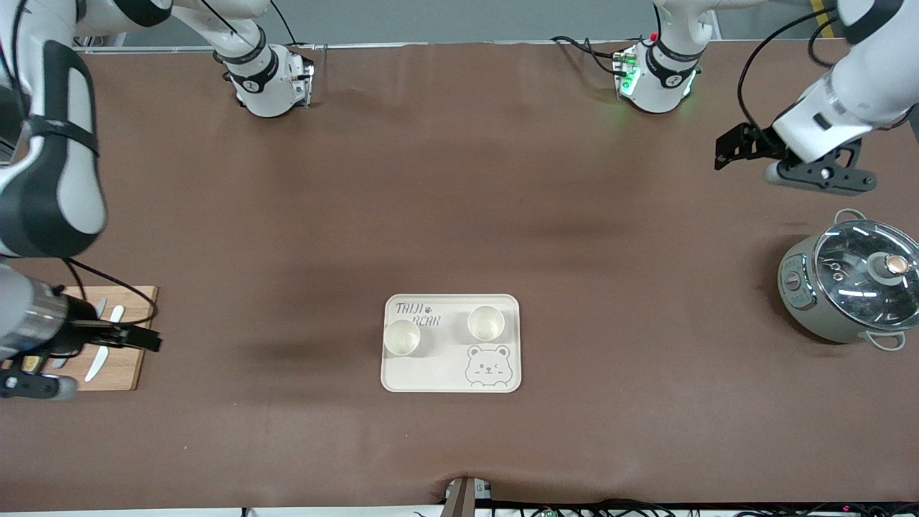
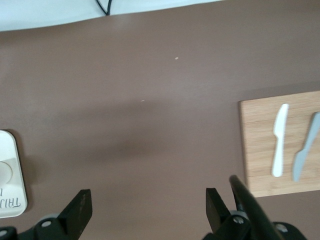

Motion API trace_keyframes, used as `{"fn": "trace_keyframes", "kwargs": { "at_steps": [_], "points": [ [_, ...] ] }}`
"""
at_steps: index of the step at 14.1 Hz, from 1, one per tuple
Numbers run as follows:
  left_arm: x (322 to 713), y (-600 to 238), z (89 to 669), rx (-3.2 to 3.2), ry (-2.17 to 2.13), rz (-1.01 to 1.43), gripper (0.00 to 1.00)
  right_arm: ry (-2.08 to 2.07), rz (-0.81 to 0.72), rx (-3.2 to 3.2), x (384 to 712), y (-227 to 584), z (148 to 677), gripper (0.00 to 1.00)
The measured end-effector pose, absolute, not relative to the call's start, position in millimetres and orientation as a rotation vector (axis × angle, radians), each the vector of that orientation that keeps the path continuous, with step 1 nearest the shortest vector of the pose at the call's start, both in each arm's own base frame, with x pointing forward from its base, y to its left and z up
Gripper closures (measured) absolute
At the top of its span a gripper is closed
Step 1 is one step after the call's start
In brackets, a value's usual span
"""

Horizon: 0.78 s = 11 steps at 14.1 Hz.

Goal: Place white IKEA cup upright on tray with both arms

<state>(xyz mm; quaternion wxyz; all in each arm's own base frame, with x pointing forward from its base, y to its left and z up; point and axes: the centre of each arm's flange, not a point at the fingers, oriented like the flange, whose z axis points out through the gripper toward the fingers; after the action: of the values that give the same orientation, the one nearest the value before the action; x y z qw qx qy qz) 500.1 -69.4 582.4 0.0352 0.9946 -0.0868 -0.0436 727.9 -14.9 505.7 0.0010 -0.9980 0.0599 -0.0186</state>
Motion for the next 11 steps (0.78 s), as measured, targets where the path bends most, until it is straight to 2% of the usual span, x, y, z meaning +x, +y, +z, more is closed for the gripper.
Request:
{"fn": "trace_keyframes", "kwargs": {
  "at_steps": [5,11],
  "points": [
    [539.7,-79.5,645.4,3.075,-0.313,-0.054,0.0,0.229,-0.103,-3.142,698.6,-36.7,571.1,0.0],
    [551.6,-103.5,647.2,3.098,-0.423,-0.062,0.0,0.248,-0.132,-3.153,647.0,-36.4,610.2,0.0]
  ]
}}
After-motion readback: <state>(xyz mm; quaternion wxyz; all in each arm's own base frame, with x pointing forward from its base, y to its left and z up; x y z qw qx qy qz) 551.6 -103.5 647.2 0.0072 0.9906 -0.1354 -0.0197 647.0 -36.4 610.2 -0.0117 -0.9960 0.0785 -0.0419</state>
